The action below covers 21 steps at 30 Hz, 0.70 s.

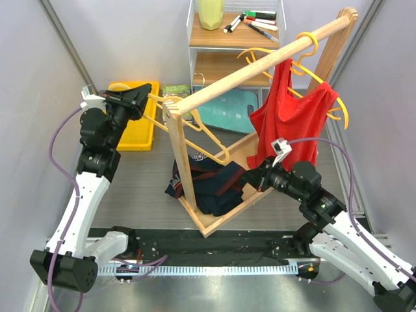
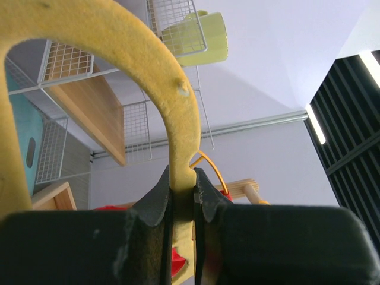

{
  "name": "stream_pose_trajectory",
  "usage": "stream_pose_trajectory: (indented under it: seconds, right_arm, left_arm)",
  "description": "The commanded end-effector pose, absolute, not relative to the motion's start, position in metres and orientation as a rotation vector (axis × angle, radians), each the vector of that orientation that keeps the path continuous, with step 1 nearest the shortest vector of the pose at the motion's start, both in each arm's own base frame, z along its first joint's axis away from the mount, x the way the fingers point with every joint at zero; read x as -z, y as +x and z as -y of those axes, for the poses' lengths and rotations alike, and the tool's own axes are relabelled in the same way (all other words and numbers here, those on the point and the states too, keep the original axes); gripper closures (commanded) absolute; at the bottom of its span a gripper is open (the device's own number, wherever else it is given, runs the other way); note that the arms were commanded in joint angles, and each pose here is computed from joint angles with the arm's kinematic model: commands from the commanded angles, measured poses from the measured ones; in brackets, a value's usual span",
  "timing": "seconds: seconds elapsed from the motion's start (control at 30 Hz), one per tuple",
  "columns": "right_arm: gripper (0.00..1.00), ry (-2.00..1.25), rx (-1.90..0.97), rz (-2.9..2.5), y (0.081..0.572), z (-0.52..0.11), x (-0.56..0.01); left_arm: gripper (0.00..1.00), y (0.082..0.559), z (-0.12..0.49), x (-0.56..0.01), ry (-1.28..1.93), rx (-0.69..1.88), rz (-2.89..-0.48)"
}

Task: Remove the tank top from the hanger

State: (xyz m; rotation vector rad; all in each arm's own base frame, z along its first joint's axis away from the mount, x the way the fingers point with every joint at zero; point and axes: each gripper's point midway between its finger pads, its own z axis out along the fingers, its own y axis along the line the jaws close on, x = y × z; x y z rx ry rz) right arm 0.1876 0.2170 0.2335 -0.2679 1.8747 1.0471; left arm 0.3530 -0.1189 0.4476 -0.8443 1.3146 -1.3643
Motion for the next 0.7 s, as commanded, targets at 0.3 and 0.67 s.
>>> stream_pose_trajectory:
  seconds: [0.3,0.67]
  right_arm:
    - [0.74,-0.241,-0.948,-2.167,0.220,-0.240,-0.184]
    - [0.04,-0.223,-0.858,-2.083,0.186,-0.193,-0.262]
  left_arm:
    - [1.00,0.319,0.122,-0.515,-0.739,1.544,-1.169]
    - [1.00,0.335,0.150,-0.480,-0.624,1.471,-1.427]
